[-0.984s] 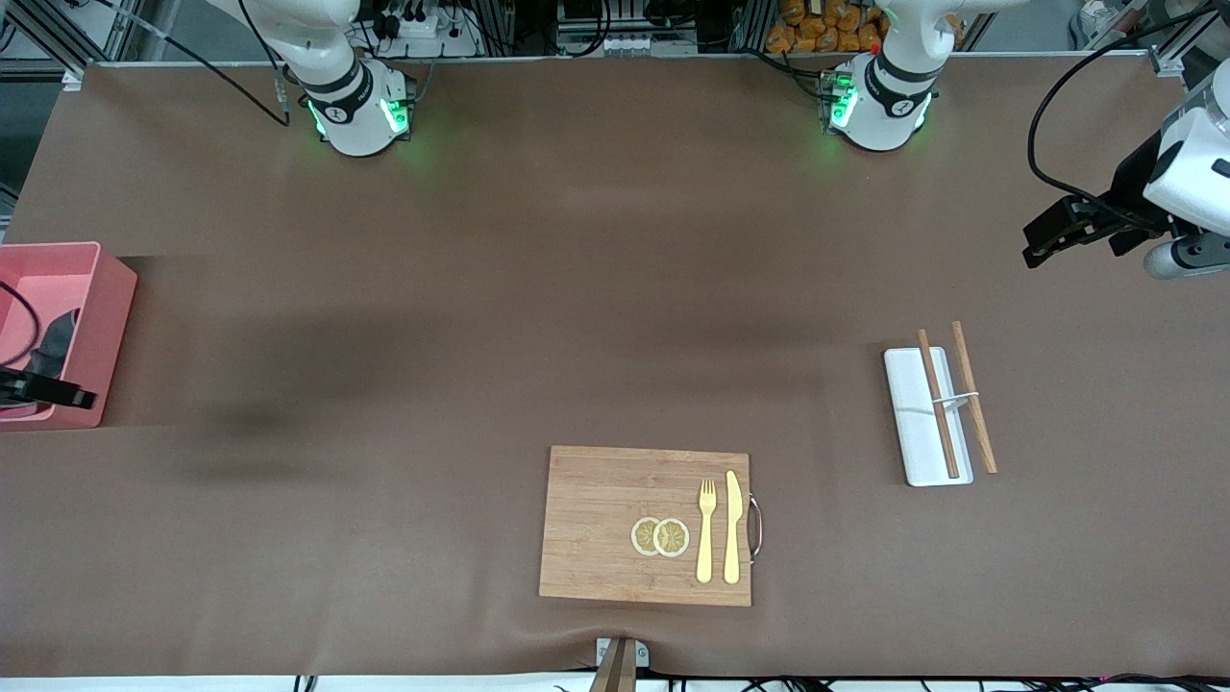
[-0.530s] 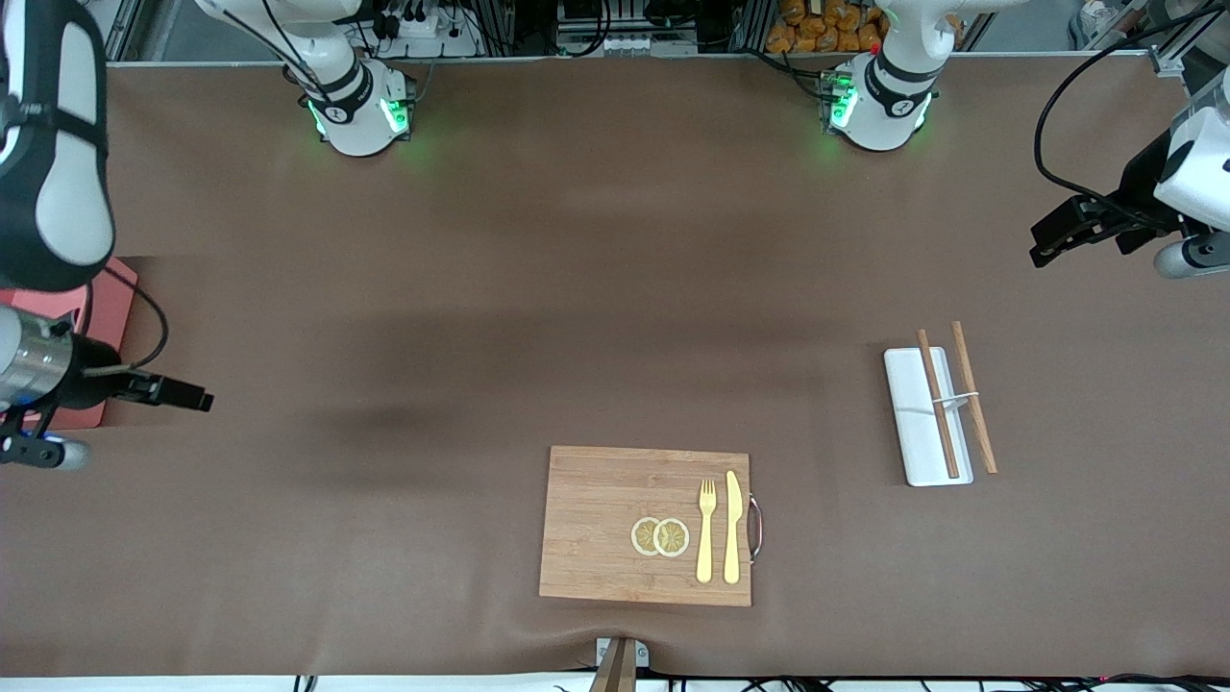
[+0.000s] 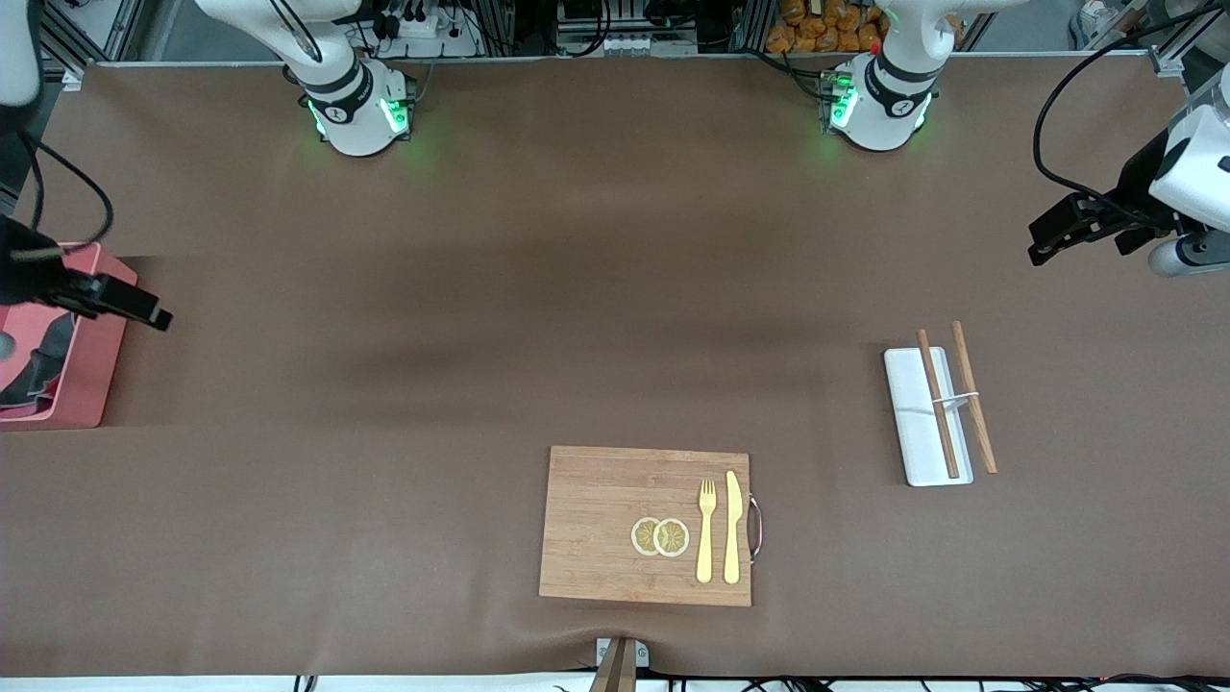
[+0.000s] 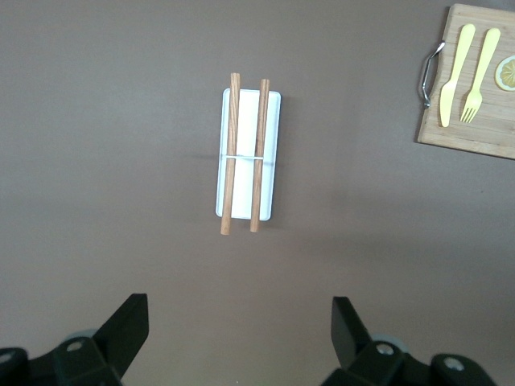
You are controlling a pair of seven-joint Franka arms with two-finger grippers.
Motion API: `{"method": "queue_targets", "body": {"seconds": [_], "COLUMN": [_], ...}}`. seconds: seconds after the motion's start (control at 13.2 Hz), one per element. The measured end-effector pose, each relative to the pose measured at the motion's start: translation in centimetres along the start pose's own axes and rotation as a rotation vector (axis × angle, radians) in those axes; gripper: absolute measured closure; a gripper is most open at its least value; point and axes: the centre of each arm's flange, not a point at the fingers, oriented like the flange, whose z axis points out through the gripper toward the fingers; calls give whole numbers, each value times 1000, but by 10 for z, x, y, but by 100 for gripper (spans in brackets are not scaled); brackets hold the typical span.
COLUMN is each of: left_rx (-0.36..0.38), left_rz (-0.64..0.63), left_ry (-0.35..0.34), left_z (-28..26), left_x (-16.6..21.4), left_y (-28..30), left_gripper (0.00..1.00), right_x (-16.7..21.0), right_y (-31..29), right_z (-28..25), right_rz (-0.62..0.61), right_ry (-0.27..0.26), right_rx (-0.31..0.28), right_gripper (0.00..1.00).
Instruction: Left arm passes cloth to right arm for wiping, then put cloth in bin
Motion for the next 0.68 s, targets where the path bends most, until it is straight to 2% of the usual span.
{"method": "queue_targets", "body": {"seconds": [0.15, 0.45, 0.68], "left_rx": [0, 0, 0], "left_rz": [0, 1, 3], "left_ry": [0, 0, 1], "left_z": [0, 0, -1], "left_x": [0, 0, 0], "left_y": [0, 0, 0], "left_gripper": [0, 0, 0], "right_x": [-6, 1, -1], "right_y": [5, 1, -4], "right_z": [-9, -46, -69], "right_rz": [5, -1, -11], "right_ry": [33, 171, 206], "right_rx": [8, 26, 30], "right_gripper": [0, 0, 0]}}
